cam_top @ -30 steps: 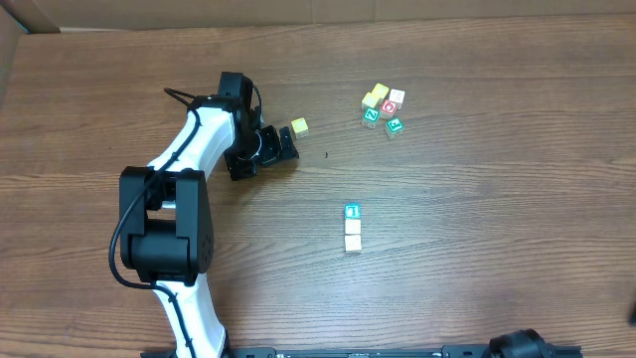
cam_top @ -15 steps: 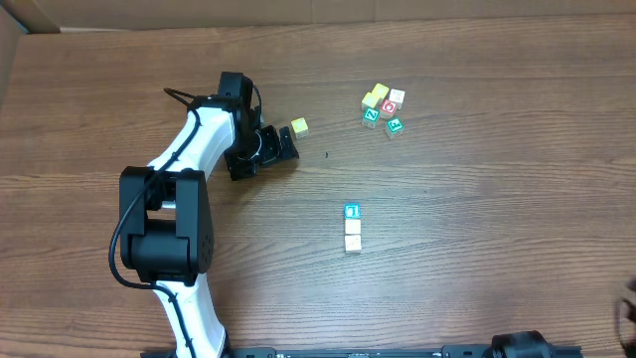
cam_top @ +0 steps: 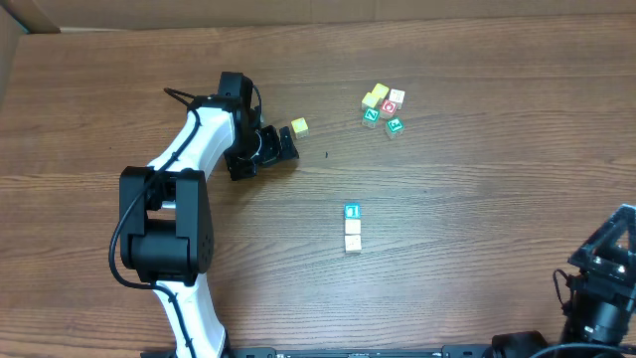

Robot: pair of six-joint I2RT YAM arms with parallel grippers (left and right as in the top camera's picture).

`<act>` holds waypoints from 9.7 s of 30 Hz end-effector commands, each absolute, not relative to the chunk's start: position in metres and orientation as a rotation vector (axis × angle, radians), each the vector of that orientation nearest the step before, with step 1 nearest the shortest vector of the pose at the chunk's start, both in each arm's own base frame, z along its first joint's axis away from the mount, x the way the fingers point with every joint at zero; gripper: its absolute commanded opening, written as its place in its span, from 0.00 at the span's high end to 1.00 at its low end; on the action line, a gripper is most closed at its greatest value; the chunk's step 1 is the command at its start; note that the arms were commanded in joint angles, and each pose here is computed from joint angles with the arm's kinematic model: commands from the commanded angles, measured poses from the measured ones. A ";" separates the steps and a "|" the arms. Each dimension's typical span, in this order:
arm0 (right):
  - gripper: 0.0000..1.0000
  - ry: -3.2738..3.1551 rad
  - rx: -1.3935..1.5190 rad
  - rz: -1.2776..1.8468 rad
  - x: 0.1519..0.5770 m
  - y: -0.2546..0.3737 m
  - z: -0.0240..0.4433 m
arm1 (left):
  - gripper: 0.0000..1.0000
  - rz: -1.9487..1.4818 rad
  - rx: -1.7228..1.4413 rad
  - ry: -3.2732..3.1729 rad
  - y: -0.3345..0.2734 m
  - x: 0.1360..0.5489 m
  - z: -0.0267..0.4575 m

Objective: Flip 3 blocks

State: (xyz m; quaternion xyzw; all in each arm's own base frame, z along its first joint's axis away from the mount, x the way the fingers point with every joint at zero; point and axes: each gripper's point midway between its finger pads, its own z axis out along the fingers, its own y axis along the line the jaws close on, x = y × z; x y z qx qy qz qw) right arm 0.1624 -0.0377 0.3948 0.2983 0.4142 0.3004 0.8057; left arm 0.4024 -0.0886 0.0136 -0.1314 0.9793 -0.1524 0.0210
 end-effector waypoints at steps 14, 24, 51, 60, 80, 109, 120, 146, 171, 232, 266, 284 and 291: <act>0.00 0.968 0.649 0.639 0.195 -0.031 0.340 | 0.00 -0.454 -0.374 3.071 -0.090 0.397 -0.001; 0.00 1.078 0.668 0.613 0.217 -0.026 0.293 | 0.00 -0.454 -0.374 3.071 -0.090 0.397 -0.001; 0.00 1.256 0.114 0.177 0.229 0.007 0.271 | 0.00 -0.454 -0.374 3.071 -0.090 0.397 -0.001; 0.00 1.305 -0.103 0.074 0.235 0.024 0.248 | 0.00 -0.454 -0.374 3.071 -0.090 0.397 -0.001; 0.00 1.590 -0.100 0.084 0.245 0.024 0.170 | 0.00 -0.454 -0.374 3.071 -0.090 0.397 -0.001; 0.00 1.593 -0.080 0.060 0.246 0.019 0.170 | 0.00 -0.454 -0.374 3.071 -0.090 0.397 -0.001; 0.00 1.593 -0.080 0.060 0.246 0.019 0.170 | 0.00 -0.454 -0.374 3.071 -0.090 0.397 -0.001; 0.00 1.593 -0.080 0.060 0.246 0.019 0.170 | 0.00 -0.577 -0.086 2.132 -0.086 0.327 0.361; 0.00 1.593 -0.080 0.060 0.246 0.019 0.170 | 0.00 -0.319 -0.210 1.625 -0.005 0.064 0.369; 0.00 1.593 -0.080 0.060 0.246 0.019 0.170 | 0.00 -0.137 0.074 1.644 -0.029 0.244 0.157; 0.00 1.593 -0.080 0.060 0.246 0.019 0.170 | 0.00 -0.113 0.081 1.645 -0.027 0.245 0.156; 0.00 1.593 -0.080 0.060 0.246 0.019 0.170 | 0.00 -0.113 0.081 1.645 -0.027 0.245 0.156; 0.00 1.593 -0.080 0.060 0.246 0.019 0.170 | 0.00 -0.113 0.081 1.645 -0.027 0.245 0.156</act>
